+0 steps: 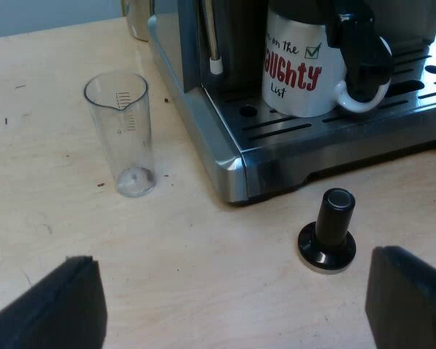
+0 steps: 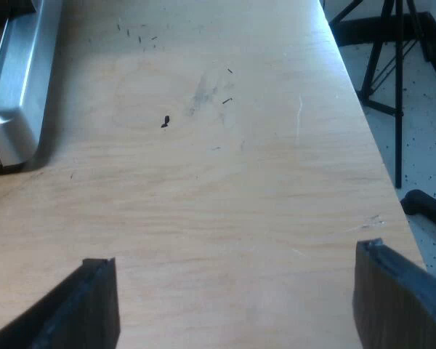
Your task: Remove mug from coffee machine
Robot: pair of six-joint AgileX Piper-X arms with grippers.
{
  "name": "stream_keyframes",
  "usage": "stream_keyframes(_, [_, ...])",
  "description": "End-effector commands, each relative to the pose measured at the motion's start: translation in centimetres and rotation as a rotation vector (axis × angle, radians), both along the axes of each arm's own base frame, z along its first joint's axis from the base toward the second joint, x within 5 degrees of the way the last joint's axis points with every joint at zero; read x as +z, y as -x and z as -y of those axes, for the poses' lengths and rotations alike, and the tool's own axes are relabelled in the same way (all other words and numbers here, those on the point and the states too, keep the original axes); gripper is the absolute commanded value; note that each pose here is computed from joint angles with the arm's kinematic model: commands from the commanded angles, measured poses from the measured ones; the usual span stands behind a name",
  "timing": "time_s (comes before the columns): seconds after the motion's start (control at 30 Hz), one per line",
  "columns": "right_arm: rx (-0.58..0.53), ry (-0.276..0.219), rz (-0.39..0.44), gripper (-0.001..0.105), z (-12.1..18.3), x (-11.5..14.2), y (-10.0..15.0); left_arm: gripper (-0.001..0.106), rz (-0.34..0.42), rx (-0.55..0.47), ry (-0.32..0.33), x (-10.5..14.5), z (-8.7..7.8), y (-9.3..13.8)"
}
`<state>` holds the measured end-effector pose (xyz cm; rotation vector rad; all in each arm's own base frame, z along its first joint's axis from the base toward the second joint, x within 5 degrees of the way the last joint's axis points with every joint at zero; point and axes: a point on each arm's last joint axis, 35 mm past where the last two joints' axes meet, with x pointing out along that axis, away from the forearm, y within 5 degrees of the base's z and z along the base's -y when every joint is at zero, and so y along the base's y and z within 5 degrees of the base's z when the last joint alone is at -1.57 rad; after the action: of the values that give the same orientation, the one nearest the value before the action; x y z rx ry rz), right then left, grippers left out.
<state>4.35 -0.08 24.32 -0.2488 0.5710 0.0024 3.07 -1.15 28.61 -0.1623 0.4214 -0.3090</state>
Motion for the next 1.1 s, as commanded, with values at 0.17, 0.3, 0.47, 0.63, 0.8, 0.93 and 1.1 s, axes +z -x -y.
stream_keyframes(0.17, [-0.002, -0.003, 0.036, 0.069, 0.0, 0.8, 0.0, 0.087, 0.001, -0.002, 0.003, 0.2, 0.0, -0.2])
stream_keyframes(0.3, [0.001, -0.006, 0.047, 0.069, 0.0, 1.2, 0.1, 0.087, 0.004, 0.000, 0.006, 0.3, 0.0, -0.2])
stream_keyframes(0.47, [0.090, -0.056, 0.087, 0.069, -0.3, 2.6, 0.6, 0.087, 0.021, 0.000, 0.013, 0.9, 0.0, 0.1])
stream_keyframes(0.63, [0.181, -0.068, 0.086, 0.069, -0.6, 3.5, 0.5, 0.087, 0.052, -0.037, 0.052, 1.7, 0.2, 0.3])
stream_keyframes(0.8, [0.294, -0.085, 0.041, 0.069, -1.1, 4.4, -0.4, 0.087, 0.075, -0.062, 0.070, 2.7, 0.3, -0.1])
stream_keyframes(0.93, [0.388, -0.134, -0.001, 0.069, -1.6, 5.7, -1.7, 0.087, 0.077, -0.103, 0.171, 3.9, 0.6, -1.3])
stream_keyframes(1.1, [0.478, -0.184, 0.025, 0.069, -2.1, 7.2, -3.2, 0.087, 0.083, -0.172, 0.189, 4.4, 1.1, -2.5])
